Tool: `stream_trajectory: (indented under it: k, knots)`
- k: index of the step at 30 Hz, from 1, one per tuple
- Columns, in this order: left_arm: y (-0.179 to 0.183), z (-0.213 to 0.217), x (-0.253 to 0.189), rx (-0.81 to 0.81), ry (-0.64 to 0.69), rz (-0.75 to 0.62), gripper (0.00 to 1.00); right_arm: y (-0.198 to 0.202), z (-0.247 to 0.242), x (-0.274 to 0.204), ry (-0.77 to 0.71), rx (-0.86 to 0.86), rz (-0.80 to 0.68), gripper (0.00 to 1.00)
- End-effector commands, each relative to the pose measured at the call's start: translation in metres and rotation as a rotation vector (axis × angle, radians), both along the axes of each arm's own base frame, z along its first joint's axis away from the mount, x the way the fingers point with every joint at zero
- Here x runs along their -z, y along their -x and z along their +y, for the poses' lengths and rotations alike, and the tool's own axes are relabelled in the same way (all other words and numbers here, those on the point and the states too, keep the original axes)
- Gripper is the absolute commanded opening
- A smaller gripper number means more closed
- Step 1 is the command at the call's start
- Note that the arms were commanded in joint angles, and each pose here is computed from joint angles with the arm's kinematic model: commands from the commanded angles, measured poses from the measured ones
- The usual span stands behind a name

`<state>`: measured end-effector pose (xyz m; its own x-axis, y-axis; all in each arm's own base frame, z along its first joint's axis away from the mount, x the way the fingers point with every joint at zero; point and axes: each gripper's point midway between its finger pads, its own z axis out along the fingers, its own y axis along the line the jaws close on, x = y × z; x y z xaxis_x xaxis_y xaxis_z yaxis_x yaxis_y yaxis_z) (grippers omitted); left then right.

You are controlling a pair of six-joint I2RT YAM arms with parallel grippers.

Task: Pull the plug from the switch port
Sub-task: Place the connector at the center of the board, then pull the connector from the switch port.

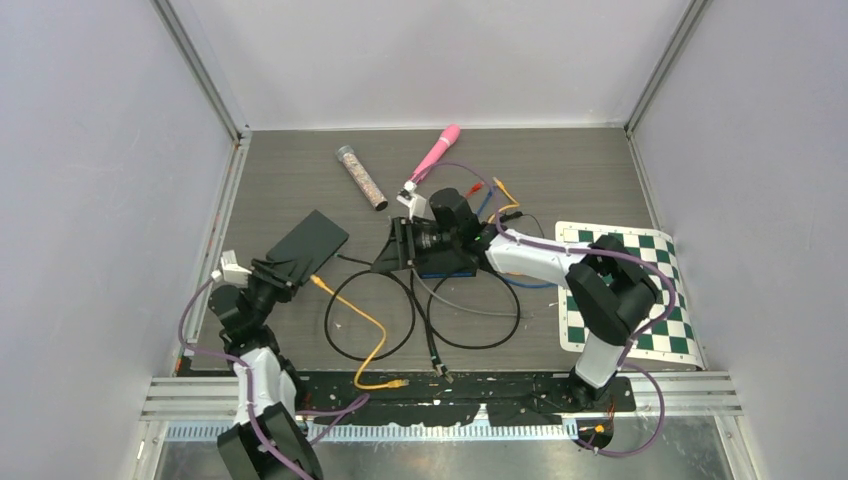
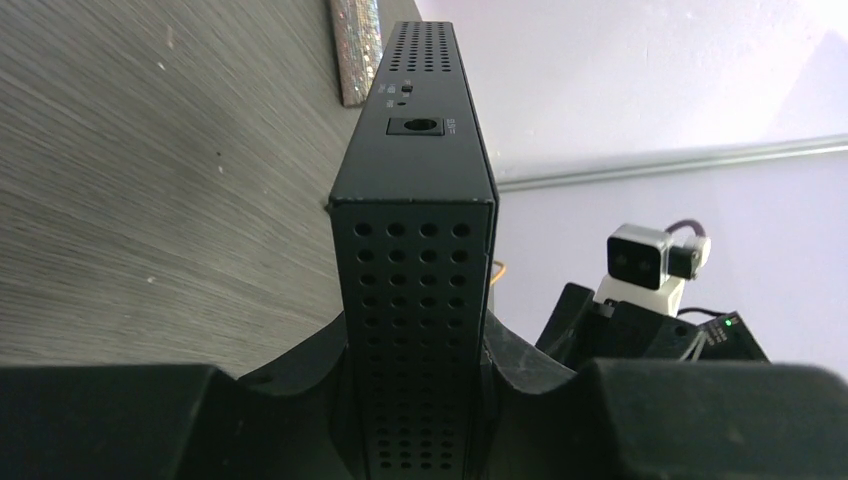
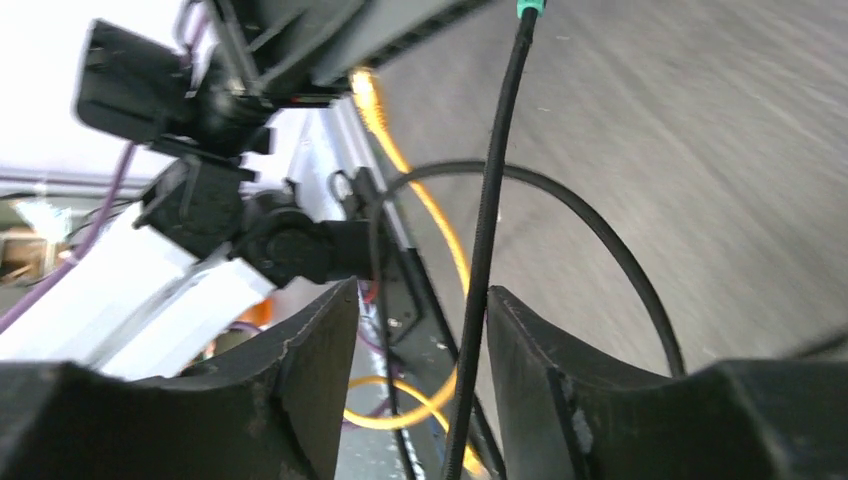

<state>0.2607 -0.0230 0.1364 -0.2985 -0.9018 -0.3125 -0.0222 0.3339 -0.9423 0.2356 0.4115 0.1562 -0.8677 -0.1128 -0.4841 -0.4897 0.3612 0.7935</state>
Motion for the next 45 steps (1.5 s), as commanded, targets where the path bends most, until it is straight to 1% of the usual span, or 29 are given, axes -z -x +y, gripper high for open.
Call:
stream_trajectory:
  k: [1, 2, 3, 5, 9, 12, 13, 14, 15, 16, 17, 18, 20, 21, 22, 23, 24, 25, 26, 27, 28, 29, 30, 31, 32, 33, 34, 37, 45]
  knots:
    - [0.0, -0.018, -0.031, 0.092, -0.065, -0.131, 0.0, 0.018, 0.038, -0.044, -0.223, -0.114, 0.033, 0.61]
    - [0.0, -0.02, -0.031, 0.096, -0.062, -0.133, 0.0, 0.022, 0.043, -0.05, -0.26, -0.127, 0.046, 0.62]
    - [0.0, -0.022, -0.031, 0.096, -0.058, -0.134, 0.0, 0.024, 0.047, -0.047, -0.261, -0.135, 0.058, 0.64]
    - [-0.001, -0.025, -0.032, 0.099, -0.054, -0.141, 0.0, 0.018, 0.046, -0.036, -0.219, -0.081, 0.07, 0.67]
    - [-0.001, -0.028, -0.032, 0.101, -0.052, -0.143, 0.0, -0.015, 0.018, 0.009, -0.009, 0.114, 0.033, 0.69]
    - [-0.003, -0.029, -0.031, 0.103, -0.056, -0.139, 0.0, -0.036, -0.01, 0.028, 0.118, 0.222, -0.024, 0.69]
    - [-0.003, -0.029, -0.03, 0.104, -0.057, -0.137, 0.0, -0.047, -0.028, 0.032, 0.196, 0.29, -0.076, 0.7]
    - [-0.003, -0.029, -0.029, 0.106, -0.055, -0.132, 0.0, -0.052, -0.039, 0.025, 0.219, 0.327, -0.122, 0.72]
    - [-0.004, -0.03, -0.03, 0.111, -0.057, -0.132, 0.0, -0.061, -0.056, 0.031, 0.298, 0.387, -0.18, 0.73]
    - [-0.004, -0.031, -0.03, 0.114, -0.057, -0.132, 0.0, -0.063, -0.067, 0.026, 0.318, 0.419, -0.218, 0.77]
    - [-0.004, -0.032, -0.03, 0.118, -0.058, -0.133, 0.0, -0.071, -0.081, 0.028, 0.365, 0.463, -0.247, 0.79]
    - [-0.005, -0.033, -0.031, 0.121, -0.058, -0.136, 0.0, -0.072, -0.085, 0.022, 0.357, 0.462, -0.257, 0.81]
    - [-0.006, -0.035, -0.031, 0.127, -0.062, -0.138, 0.0, -0.064, -0.07, 0.007, 0.253, 0.351, -0.234, 0.81]
    - [-0.007, -0.036, -0.031, 0.132, -0.064, -0.141, 0.0, -0.052, -0.052, -0.01, 0.141, 0.266, -0.203, 0.81]
    - [-0.008, -0.038, -0.031, 0.137, -0.065, -0.144, 0.0, -0.046, -0.041, -0.015, 0.087, 0.219, -0.17, 0.8]
    - [-0.009, -0.04, -0.035, 0.145, -0.064, -0.158, 0.0, -0.033, -0.02, -0.04, -0.054, 0.14, -0.15, 0.8]
    - [-0.009, -0.041, -0.037, 0.151, -0.059, -0.165, 0.0, -0.022, -0.009, -0.038, -0.082, 0.099, -0.105, 0.8]
    - [-0.01, -0.043, -0.039, 0.157, -0.051, -0.169, 0.0, -0.014, 0.002, -0.051, -0.153, 0.063, -0.065, 0.8]
    - [-0.011, -0.044, -0.04, 0.159, -0.045, -0.174, 0.0, -0.003, 0.014, -0.047, -0.172, 0.015, -0.032, 0.8]
    - [-0.011, -0.045, -0.041, 0.157, -0.039, -0.175, 0.0, 0.0, 0.023, -0.055, -0.217, 0.004, -0.008, 0.8]
    - [-0.012, -0.046, -0.042, 0.159, -0.036, -0.176, 0.0, 0.007, 0.033, -0.048, -0.222, -0.032, 0.028, 0.8]
    - [-0.012, -0.047, -0.043, 0.16, -0.036, -0.18, 0.0, 0.01, 0.04, -0.057, -0.273, -0.043, 0.055, 0.79]
    - [-0.012, -0.048, -0.043, 0.162, -0.035, -0.181, 0.0, 0.018, 0.048, -0.048, -0.282, -0.08, 0.094, 0.78]
    - [-0.012, -0.048, -0.044, 0.163, -0.034, -0.183, 0.0, 0.021, 0.055, -0.061, -0.344, -0.094, 0.119, 0.78]
    - [-0.013, -0.049, -0.044, 0.161, -0.033, -0.183, 0.0, 0.028, 0.063, -0.062, -0.379, -0.13, 0.163, 0.77]
    - [-0.013, -0.049, -0.044, 0.161, -0.033, -0.184, 0.0, 0.029, 0.069, -0.051, -0.375, -0.14, 0.196, 0.76]
    - [-0.013, -0.05, -0.044, 0.162, -0.032, -0.185, 0.0, 0.035, 0.074, -0.058, -0.404, -0.162, 0.215, 0.76]
    - [-0.013, -0.054, -0.044, 0.169, -0.027, -0.185, 0.0, 0.035, 0.085, -0.038, -0.395, -0.166, 0.273, 0.74]
    - [-0.014, -0.057, -0.044, 0.176, -0.009, -0.186, 0.0, 0.02, 0.097, -0.015, -0.37, -0.128, 0.305, 0.7]
